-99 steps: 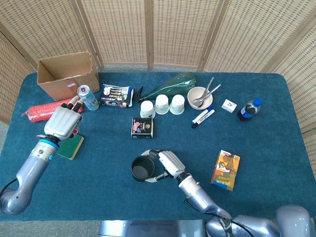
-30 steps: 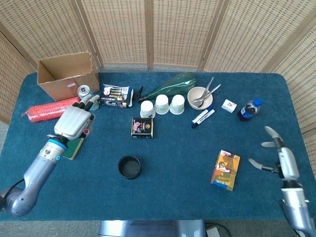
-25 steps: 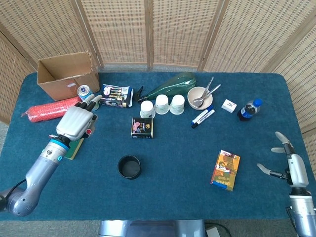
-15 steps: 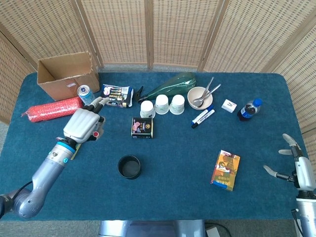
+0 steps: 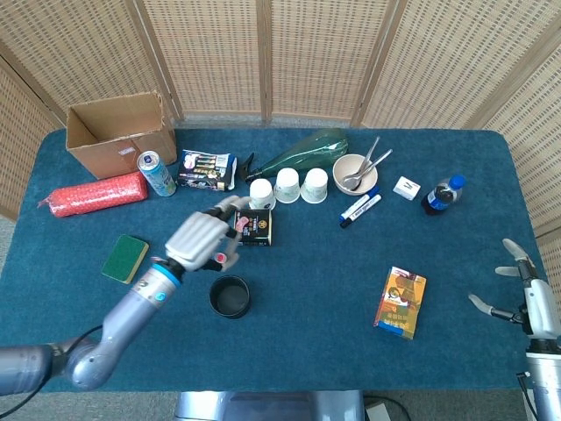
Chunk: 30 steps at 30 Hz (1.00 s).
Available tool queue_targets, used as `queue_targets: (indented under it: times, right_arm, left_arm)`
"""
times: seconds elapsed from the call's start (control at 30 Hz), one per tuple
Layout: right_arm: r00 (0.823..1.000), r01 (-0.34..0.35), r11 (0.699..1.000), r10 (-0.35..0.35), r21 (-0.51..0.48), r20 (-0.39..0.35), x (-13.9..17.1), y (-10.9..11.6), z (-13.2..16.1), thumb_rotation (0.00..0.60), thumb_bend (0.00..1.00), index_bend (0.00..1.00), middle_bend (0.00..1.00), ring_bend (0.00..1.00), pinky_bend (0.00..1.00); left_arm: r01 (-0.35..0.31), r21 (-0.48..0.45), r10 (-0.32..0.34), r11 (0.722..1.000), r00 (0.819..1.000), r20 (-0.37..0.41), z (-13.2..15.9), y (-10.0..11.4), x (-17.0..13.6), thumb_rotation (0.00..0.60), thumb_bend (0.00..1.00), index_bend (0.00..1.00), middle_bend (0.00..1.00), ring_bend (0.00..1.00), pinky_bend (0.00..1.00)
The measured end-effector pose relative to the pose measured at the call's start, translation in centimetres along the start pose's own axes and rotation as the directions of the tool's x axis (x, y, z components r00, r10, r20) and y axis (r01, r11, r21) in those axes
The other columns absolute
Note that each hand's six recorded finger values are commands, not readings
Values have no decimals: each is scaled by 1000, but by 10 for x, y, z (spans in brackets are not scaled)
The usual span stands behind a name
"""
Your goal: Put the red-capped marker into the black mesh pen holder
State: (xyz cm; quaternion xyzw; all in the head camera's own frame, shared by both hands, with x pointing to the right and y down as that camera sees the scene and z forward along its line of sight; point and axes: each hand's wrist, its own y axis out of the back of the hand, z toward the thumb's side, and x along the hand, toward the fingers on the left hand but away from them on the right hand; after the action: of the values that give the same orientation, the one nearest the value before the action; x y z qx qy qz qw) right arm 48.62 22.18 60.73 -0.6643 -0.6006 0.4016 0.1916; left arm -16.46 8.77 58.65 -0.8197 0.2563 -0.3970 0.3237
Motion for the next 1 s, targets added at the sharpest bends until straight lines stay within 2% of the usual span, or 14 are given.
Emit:
queue_targets:
  times: [0.2,0.6,0.77,1.0]
  right_arm:
    - [1000,13,1000,-13,-8,10,0,3,-3,600,0,92,123,120,344]
    - [999,29,999,-29,-14,25,0,8,-7,600,0,92,119,119,329]
    - [999,29,1000,-29,-10,25,0,8,-6,600,0,91,119,117,328]
    - [1000,23,1000,-23,-7,21,1,5,-4,600,0,92,118,117,326]
  left_arm:
    - [14,-13,-13,1000,998,57,37,-4,13,600,418,743,0,0,316]
    - [81,-60,-75,995,991,108,78,-14,7,600,420,741,0,0,314]
    - [85,-53,-78,995,991,108,79,-10,-3,600,421,739,0,0,311]
    - [114,-26,-112,993,992,66,62,-13,-24,600,422,737,0,0,310]
